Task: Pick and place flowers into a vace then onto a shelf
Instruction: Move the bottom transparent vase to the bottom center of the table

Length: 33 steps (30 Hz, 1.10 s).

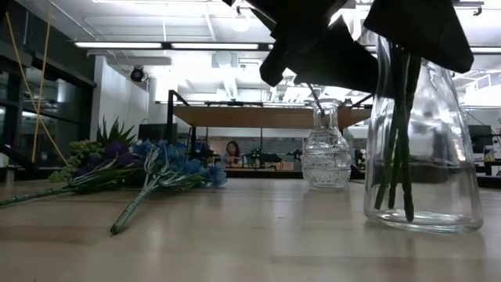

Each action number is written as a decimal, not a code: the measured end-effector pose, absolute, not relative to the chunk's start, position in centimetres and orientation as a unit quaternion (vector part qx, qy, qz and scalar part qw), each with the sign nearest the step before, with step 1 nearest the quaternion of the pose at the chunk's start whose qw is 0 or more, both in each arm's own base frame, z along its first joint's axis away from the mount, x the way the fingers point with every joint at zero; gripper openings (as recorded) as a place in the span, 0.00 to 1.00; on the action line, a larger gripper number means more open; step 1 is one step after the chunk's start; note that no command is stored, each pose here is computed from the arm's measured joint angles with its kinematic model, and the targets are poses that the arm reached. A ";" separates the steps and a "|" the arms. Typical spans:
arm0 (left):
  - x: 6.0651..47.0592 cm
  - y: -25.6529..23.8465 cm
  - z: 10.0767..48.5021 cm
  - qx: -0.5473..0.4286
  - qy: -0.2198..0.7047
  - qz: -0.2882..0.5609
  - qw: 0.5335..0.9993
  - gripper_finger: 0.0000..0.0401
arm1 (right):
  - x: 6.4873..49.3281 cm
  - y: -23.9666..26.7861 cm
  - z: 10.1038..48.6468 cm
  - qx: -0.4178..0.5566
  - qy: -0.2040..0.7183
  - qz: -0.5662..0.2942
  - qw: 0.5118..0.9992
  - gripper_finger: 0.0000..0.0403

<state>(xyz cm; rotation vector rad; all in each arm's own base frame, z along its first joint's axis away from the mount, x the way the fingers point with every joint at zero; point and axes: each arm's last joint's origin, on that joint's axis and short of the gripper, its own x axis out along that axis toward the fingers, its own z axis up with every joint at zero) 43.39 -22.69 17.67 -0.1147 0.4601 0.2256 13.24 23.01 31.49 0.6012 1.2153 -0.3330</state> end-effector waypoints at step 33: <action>43.0 -22.4 17.5 -0.058 0.245 0.136 0.958 0.80 | 12.8 23.3 31.5 0.276 0.561 -0.144 0.767 0.28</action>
